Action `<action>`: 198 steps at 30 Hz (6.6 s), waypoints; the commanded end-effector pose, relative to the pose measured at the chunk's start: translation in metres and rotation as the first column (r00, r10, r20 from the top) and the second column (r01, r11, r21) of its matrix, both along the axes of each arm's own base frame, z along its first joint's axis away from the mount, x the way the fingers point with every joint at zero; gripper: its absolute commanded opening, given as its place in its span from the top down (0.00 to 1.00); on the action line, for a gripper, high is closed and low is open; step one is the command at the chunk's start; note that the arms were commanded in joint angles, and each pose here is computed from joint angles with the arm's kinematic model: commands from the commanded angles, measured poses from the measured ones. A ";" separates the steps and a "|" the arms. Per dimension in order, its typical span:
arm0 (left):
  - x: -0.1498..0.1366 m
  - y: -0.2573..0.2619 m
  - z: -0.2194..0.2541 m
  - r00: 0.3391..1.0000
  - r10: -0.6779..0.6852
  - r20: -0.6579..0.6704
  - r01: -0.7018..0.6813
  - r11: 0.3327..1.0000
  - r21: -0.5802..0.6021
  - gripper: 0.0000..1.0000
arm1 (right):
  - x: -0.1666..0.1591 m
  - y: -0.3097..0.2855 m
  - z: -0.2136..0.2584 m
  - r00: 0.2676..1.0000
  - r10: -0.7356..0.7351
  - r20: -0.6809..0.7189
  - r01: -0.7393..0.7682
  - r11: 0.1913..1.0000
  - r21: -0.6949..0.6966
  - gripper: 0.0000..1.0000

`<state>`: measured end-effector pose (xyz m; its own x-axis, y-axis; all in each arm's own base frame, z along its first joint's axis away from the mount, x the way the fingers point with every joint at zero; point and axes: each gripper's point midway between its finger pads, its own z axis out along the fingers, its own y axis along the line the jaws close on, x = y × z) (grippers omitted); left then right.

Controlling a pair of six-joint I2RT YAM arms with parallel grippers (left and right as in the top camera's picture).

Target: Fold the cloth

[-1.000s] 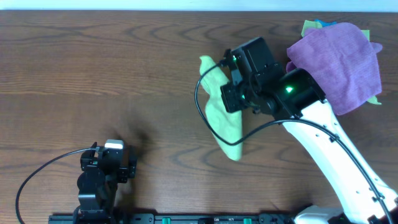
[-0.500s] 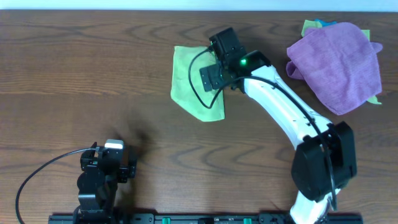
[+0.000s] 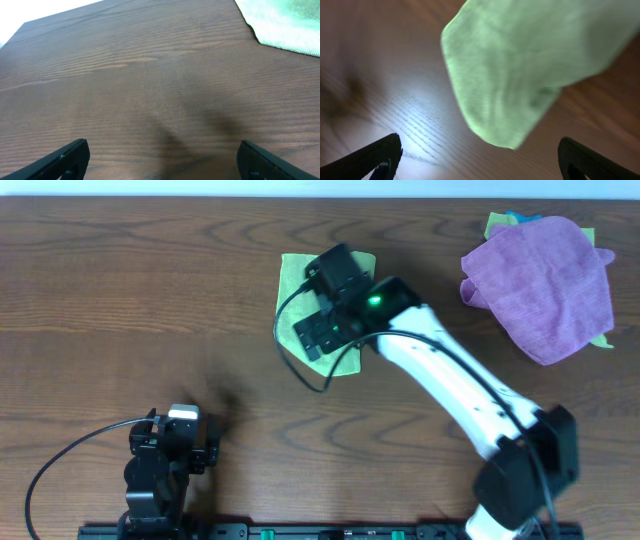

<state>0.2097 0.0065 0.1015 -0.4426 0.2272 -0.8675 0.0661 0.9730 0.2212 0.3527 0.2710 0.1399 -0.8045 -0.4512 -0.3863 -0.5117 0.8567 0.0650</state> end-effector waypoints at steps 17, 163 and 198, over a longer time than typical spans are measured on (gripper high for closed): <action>0.000 0.003 -0.004 1.000 0.009 -0.002 -0.009 1.000 0.020 0.05 | 0.015 0.045 -0.093 0.995 0.074 -0.065 -0.074 0.997 -0.006 0.16; -0.001 -0.041 0.000 0.999 -0.038 -0.012 0.028 0.893 -0.449 0.05 | -0.025 0.102 -0.021 0.962 0.237 -0.135 -0.197 0.946 0.257 0.99; 0.005 -0.005 0.005 0.989 0.149 0.021 -0.131 0.919 -0.371 0.05 | -0.079 0.188 -0.062 0.919 0.376 -0.119 -0.340 0.909 0.242 0.26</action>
